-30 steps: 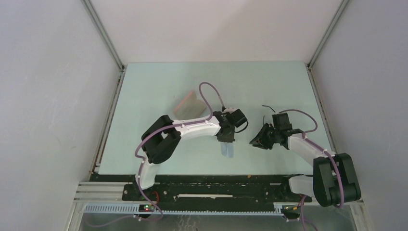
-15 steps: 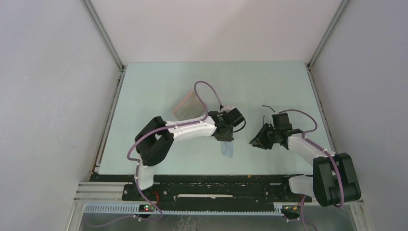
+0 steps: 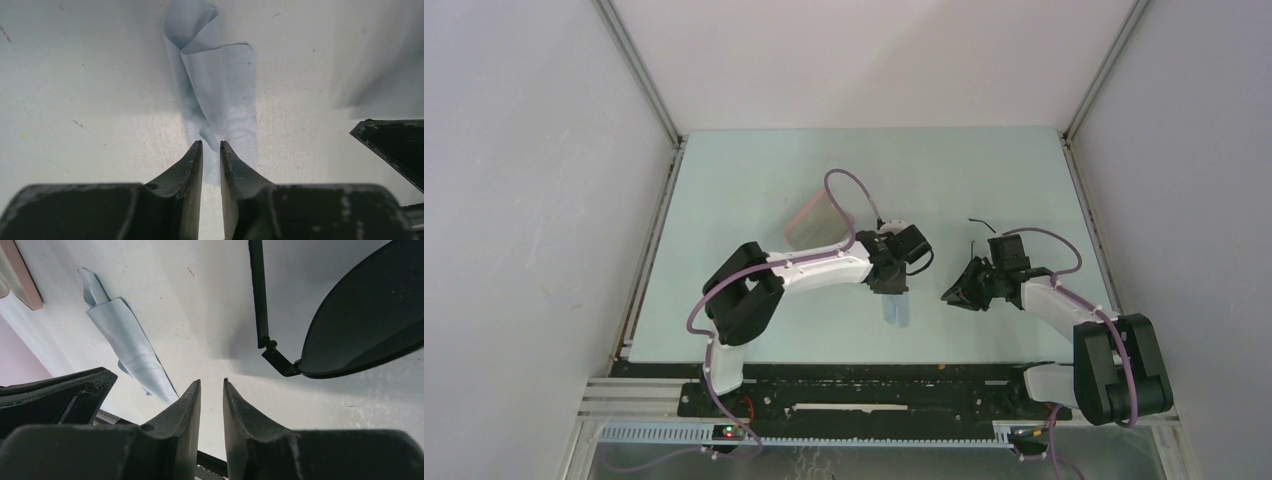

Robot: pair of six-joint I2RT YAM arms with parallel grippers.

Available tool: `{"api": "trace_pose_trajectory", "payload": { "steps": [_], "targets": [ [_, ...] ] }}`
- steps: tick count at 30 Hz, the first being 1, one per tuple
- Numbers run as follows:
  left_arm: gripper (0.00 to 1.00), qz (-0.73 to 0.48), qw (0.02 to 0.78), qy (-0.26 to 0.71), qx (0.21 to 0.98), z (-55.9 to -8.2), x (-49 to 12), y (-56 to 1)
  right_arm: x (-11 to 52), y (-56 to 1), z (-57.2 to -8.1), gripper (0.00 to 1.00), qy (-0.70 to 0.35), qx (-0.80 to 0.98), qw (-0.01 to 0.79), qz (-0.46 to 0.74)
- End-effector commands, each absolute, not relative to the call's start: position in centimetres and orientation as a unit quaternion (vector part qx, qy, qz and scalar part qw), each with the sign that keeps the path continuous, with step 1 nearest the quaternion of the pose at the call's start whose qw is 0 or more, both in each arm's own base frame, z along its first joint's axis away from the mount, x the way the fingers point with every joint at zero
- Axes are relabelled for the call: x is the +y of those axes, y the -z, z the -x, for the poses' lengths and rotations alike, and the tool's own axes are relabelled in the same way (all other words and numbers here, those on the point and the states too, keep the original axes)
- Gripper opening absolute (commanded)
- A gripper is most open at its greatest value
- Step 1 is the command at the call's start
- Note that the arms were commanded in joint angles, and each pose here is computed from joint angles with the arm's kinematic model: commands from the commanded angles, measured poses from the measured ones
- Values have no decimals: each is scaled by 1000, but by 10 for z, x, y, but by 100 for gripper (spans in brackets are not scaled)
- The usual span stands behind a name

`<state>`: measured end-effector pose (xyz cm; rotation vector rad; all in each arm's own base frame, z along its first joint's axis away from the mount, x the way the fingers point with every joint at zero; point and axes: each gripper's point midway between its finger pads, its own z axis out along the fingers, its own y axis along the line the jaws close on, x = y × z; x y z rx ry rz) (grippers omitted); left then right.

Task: Organize the sunglasses
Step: Adjust the glasses cleaning cloth at the center of the board.

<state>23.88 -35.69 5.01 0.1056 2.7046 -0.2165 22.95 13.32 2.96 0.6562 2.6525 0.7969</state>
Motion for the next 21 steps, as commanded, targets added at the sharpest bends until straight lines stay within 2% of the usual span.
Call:
{"api": "trace_pose_trajectory", "payload": {
  "steps": [1,9,21],
  "targets": [
    [23,-6,212,70,975,-240,-344,-47,137,-32,-234,31,-285,920,155,-220],
    [20,20,185,107,977,-238,-346,-35,138,-31,-234,30,-286,920,153,-219],
    [19,34,202,151,967,-239,-351,-46,137,-30,-234,30,-282,921,152,-220]
  ]
}}
